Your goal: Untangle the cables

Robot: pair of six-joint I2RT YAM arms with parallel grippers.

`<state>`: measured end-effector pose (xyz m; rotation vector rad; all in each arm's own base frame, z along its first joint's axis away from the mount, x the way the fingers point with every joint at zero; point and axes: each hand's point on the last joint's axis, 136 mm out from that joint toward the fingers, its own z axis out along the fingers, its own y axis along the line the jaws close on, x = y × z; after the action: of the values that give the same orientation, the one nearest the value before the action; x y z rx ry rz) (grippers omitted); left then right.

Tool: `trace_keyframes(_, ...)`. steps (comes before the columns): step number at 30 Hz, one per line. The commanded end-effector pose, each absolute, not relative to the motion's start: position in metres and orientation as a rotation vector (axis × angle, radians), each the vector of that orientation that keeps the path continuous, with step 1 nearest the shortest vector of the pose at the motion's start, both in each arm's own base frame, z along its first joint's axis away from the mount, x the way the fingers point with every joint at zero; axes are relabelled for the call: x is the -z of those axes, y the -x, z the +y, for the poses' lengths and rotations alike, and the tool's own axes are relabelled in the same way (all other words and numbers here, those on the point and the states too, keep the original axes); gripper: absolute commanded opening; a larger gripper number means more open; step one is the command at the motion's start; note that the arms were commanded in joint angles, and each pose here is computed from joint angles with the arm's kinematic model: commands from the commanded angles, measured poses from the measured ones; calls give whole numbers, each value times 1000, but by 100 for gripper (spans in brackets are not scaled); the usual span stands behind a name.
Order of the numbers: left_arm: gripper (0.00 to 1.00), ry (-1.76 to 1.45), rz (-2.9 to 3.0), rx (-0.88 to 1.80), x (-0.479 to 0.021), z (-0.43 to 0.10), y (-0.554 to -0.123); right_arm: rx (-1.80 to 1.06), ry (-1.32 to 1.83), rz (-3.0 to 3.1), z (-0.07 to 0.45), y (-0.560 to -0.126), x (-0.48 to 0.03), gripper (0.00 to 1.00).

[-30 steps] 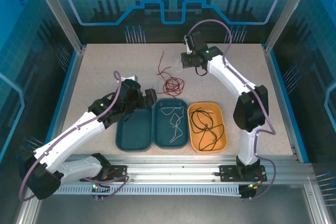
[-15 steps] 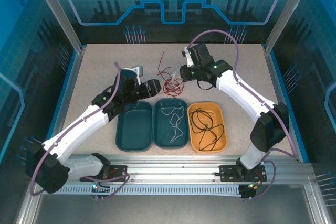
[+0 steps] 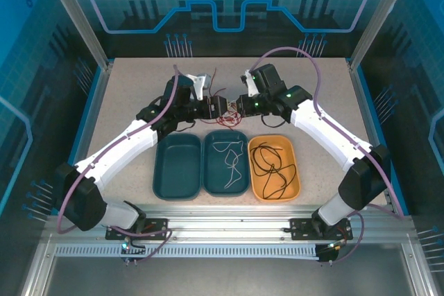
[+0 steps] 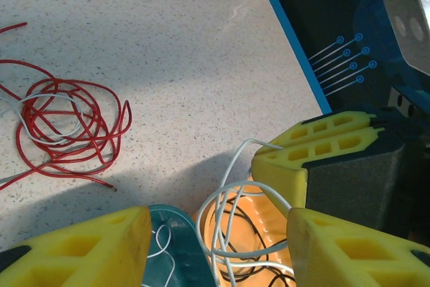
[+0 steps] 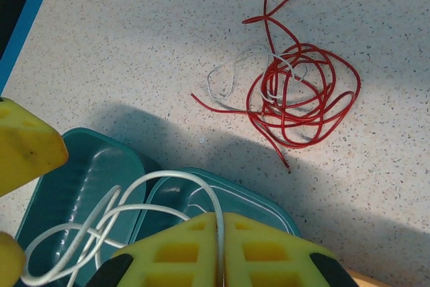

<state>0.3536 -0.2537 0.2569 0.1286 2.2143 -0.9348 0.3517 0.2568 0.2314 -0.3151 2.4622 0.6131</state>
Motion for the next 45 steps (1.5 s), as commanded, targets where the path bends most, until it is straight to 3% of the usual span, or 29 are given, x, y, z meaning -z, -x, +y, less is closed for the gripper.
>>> trace_keyframes(1, 56, -233, 2173, 973, -267, -262, -347, -654, 317, 2473, 261, -343, -234, 11)
trace_keyframes(9, 50, -310, 2193, 918, -258, -260, -341, -678, 322, 2482, 266, -342, -236, 12)
trace_keyframes(18, 56, -405, 2135, 947, -261, -258, -321, -663, 325, 2497, 263, -341, -232, 12)
trace_keyframes(29, 54, -402, 2171, 933, -252, -263, -332, -672, 350, 2480, 266, -333, -239, 13)
trace_keyframes(34, 48, -387, 2163, 953, -253, -269, -339, -664, 359, 2476, 265, -328, -242, 14)
trace_keyframes(40, 24, -321, 2146, 920, -257, -262, -345, -616, 345, 2483, 258, -328, -237, 13)
trace_keyframes(45, 15, -233, 2092, 876, -268, -248, -348, -560, 317, 2495, 249, -328, -231, 13)
